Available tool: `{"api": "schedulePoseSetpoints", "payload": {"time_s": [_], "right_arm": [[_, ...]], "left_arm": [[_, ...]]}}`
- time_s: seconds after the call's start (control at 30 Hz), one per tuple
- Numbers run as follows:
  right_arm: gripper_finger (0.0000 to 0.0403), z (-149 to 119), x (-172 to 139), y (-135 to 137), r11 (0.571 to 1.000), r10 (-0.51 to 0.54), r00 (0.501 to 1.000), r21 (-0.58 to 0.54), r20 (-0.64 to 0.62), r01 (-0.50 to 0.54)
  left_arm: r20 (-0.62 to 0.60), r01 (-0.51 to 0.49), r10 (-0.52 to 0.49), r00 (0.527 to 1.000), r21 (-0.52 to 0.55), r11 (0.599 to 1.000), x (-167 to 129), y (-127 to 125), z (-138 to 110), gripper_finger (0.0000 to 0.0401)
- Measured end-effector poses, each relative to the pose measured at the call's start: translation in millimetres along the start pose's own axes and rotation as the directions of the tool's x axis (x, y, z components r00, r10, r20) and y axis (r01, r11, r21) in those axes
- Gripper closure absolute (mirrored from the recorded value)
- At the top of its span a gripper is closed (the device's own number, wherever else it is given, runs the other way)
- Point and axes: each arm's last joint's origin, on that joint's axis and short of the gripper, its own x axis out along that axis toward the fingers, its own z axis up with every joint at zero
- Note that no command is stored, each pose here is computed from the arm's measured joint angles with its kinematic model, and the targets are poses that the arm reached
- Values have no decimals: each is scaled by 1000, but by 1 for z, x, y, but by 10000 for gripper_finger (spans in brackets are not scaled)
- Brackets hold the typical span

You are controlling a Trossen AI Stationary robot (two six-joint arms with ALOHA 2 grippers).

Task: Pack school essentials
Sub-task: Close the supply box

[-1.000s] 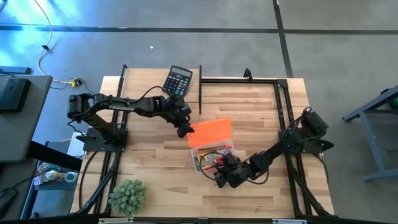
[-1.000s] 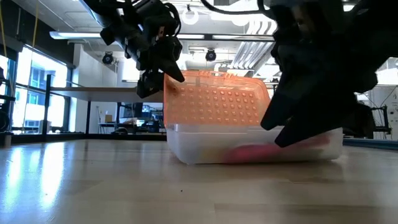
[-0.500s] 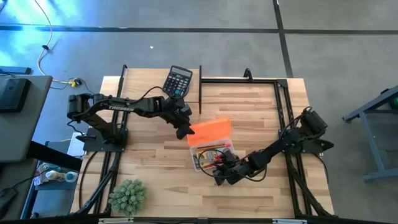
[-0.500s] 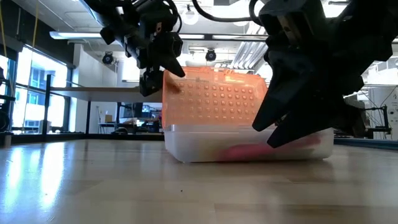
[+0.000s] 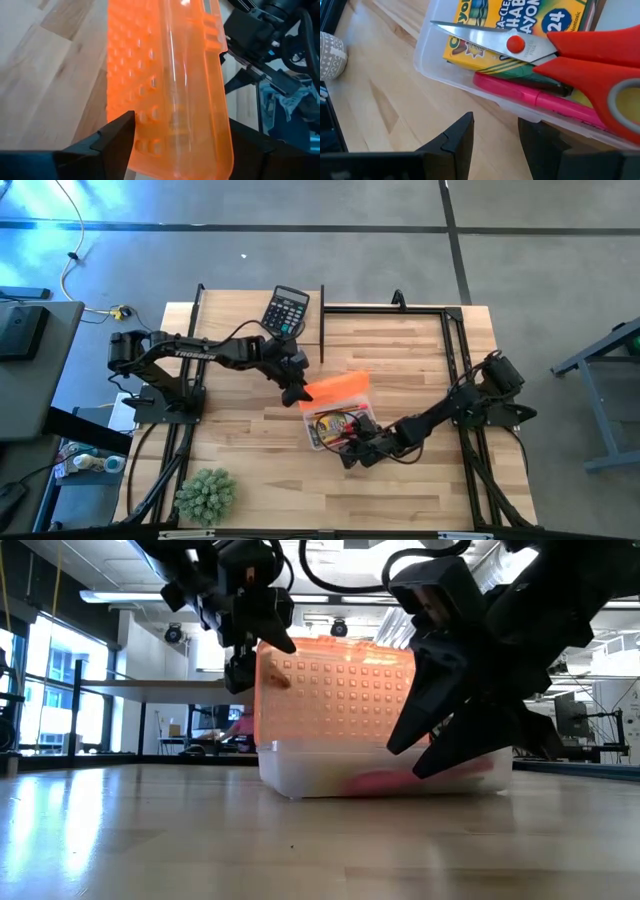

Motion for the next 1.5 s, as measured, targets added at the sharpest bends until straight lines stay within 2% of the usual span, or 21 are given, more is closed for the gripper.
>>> {"api": "schedulePoseSetpoints", "payload": {"time_s": [0.17,0.47,0.83,1.1,1.3,1.5], "right_arm": [[256,4,2,-1,1000,-4,1000,17,1,4],[256,7,3,-2,1000,-8,1000,24,9,8],[256,11,4,-3,999,-20,999,49,41,18],[256,15,5,-3,998,-16,999,65,44,13],[256,15,5,-2,998,-4,999,69,45,1],[256,15,5,-2,998,-3,999,69,44,0]], "left_arm": [[-19,34,-34,999,9,999,2,-5,-2,157],[-52,35,-36,998,-23,999,-5,-14,-1,157],[-79,-110,112,991,24,994,-26,-31,22,157],[-116,-225,232,966,66,972,-24,-24,17,157],[-122,-226,243,962,138,964,-17,-21,17,157],[-127,-232,247,961,126,965,-17,-19,17,157]]}}
